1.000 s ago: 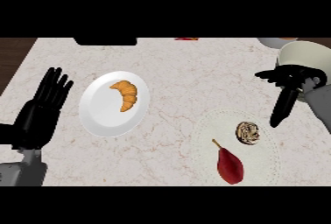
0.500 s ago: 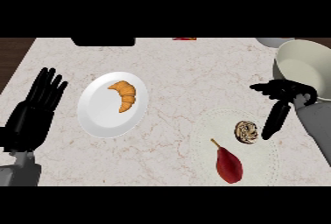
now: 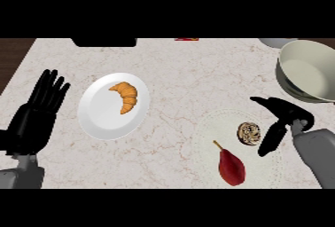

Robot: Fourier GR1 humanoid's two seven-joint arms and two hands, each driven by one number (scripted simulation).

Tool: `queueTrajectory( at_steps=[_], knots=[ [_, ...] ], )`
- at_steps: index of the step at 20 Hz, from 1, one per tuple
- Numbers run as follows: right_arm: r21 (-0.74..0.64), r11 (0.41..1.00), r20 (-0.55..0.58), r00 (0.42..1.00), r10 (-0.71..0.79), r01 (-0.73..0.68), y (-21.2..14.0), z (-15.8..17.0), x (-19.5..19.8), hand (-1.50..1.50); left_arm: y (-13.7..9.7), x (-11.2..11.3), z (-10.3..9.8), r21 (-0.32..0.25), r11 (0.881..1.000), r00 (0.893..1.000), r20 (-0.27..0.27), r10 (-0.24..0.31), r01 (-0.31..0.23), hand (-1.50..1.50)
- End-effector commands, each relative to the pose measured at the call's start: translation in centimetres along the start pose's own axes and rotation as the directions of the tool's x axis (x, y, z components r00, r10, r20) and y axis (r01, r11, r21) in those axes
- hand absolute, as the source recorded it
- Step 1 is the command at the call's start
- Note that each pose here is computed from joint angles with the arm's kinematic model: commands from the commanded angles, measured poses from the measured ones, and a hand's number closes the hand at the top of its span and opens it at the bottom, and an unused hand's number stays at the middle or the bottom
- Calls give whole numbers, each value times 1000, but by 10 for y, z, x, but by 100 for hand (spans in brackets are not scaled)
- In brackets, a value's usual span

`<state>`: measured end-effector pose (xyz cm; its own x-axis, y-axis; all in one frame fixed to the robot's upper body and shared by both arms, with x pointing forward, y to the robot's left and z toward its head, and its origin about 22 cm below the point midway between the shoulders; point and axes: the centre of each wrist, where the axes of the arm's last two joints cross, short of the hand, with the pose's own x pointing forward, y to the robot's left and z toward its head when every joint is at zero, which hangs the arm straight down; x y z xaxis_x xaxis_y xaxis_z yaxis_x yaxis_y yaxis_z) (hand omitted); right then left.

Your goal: Pick the cupcake from the placemat and place it in the bowl

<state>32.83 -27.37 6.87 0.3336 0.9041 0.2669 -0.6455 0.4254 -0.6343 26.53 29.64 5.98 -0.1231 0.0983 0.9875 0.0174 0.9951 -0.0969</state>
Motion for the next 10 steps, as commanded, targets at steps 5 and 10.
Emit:
queueTrajectory(
  at_steps=[5, 10],
  knots=[
    [-10, 1000, 21, 1000, 4, -4, 28, -5, -8, -150, 8, -13, -7, 6, 1000, 1000, -5, -3, 3, 0],
    [16, 999, -4, 1000, 30, -29, 17, -42, -3, -150, -8, -4, -8, -2, 1000, 1000, 9, 3, -3, 0]
  ],
)
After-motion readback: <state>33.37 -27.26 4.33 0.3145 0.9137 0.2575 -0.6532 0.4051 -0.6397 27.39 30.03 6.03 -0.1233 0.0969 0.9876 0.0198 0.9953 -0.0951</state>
